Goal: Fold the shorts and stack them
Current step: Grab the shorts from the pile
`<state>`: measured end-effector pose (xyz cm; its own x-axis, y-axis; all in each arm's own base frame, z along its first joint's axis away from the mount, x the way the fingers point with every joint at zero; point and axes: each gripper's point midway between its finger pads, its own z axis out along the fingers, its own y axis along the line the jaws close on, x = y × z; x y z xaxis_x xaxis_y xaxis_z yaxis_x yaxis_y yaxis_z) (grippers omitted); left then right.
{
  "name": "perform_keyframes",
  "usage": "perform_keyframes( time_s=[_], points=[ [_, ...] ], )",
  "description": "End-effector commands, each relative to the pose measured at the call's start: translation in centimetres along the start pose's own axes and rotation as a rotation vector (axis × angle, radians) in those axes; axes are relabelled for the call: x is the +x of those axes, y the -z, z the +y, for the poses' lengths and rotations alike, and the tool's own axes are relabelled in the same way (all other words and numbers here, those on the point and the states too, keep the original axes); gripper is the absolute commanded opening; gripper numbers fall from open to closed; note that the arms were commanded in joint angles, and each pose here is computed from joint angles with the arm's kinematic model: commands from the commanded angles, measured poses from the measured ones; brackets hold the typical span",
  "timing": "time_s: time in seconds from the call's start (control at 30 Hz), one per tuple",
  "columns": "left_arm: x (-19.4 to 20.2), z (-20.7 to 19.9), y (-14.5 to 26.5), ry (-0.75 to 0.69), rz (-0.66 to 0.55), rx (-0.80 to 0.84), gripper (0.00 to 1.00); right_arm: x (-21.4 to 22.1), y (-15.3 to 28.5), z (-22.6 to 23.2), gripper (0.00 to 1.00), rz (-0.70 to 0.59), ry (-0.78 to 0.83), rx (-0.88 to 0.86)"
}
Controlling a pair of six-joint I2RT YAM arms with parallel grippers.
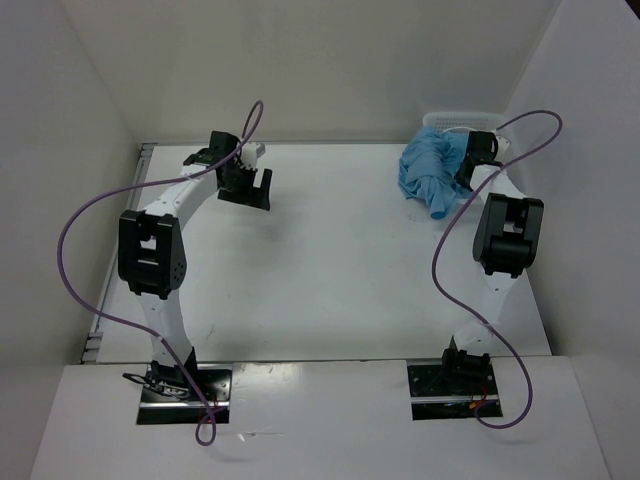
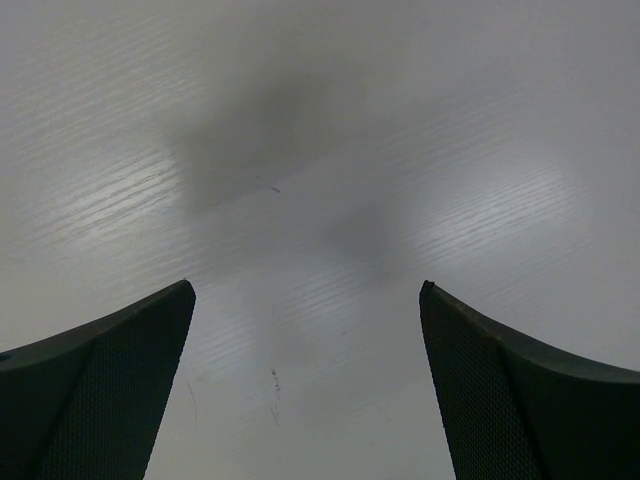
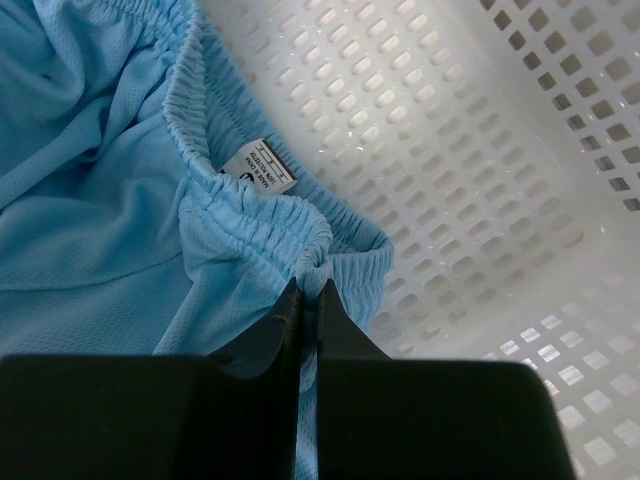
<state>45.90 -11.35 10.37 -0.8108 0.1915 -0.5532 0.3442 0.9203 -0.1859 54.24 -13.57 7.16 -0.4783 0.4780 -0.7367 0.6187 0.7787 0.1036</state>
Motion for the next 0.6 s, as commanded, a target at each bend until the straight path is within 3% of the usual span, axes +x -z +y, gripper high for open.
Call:
perform_keyframes(
  time_s=[0.0,0.2,0.3,0.57],
  points=[
    [-1.4,-0.4,0.5,-0.012,-0.034,0.021,1.00,-5.1,2.1,1.6,0.00,-0.120,-0.021,-0.077],
    [-2.5,-0.5,1.0,-0.023,-0.071,0.018,1.00,-8.5,6.0,2.2,0.00,-0.211,-0.038,-0.079],
    [-4.1,-0.7,2.2,-0.038,-0.120,0.015,1.00,-7.5,7.4,2.3,0.00,-0.229,0.006,-0.053],
    [-5.8,-2.1,4.4,-0.059,-0.182,0.062,1.00,-10.6,12.2,4.1,0.00,-0.380,0.053,-0.069]
  ],
)
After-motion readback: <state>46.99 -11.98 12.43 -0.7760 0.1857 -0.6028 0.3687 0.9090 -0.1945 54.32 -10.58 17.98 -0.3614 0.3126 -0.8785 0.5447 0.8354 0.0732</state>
